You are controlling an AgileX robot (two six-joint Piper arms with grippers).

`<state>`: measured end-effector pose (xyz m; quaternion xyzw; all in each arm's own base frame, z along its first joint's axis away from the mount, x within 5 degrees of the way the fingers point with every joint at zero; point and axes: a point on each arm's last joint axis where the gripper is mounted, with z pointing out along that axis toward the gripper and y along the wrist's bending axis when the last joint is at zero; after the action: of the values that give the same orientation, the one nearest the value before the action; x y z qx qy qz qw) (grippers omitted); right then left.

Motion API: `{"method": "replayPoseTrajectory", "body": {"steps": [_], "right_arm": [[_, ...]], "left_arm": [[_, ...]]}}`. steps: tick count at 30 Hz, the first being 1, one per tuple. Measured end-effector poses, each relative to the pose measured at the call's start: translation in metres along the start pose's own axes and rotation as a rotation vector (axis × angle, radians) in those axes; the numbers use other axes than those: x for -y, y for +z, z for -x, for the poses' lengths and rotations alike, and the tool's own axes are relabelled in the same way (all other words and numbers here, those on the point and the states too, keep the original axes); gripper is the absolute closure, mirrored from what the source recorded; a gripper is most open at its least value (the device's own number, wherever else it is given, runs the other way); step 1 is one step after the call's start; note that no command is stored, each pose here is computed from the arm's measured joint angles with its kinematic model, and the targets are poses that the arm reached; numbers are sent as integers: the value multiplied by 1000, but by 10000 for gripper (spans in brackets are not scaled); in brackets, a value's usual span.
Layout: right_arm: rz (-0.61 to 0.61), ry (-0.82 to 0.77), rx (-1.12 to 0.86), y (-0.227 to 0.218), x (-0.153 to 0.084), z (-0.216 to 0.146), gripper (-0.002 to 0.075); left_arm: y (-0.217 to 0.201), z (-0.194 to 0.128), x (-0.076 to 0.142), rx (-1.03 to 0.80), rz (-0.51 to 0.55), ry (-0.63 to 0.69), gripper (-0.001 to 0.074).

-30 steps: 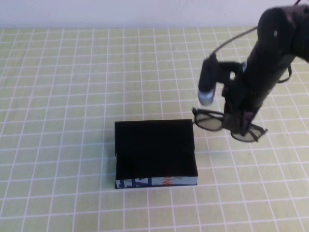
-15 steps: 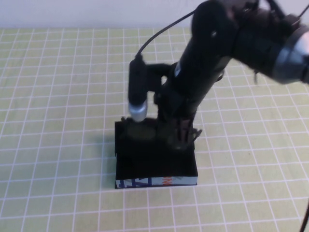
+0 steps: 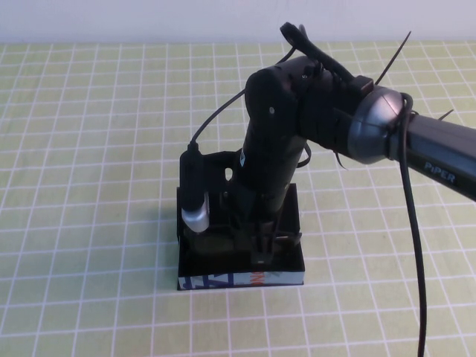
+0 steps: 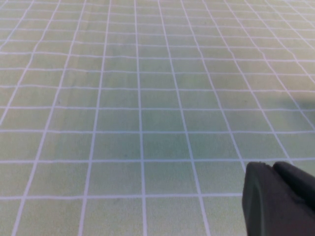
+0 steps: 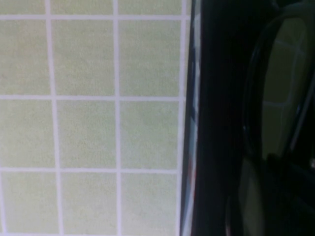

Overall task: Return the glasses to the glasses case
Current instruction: Place the glasses in the glasses case

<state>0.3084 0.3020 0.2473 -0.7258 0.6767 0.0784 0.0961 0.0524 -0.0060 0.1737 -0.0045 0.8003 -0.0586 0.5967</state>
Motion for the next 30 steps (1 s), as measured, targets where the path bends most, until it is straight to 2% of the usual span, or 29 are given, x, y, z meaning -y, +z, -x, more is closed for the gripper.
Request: {"method": "replayPoseTrajectory", "body": {"steps": [11, 20, 30], "right_arm": [[-5, -3, -6, 0, 0, -1, 719], [4, -1, -13, 5, 1, -1, 663], [-25, 10, -14, -1, 4, 1, 657]], "left_arm": [[0, 0, 0, 0, -1, -2, 739], [0, 0, 0, 0, -1, -2, 739], [0, 0, 0, 0, -1, -2, 739]]}}
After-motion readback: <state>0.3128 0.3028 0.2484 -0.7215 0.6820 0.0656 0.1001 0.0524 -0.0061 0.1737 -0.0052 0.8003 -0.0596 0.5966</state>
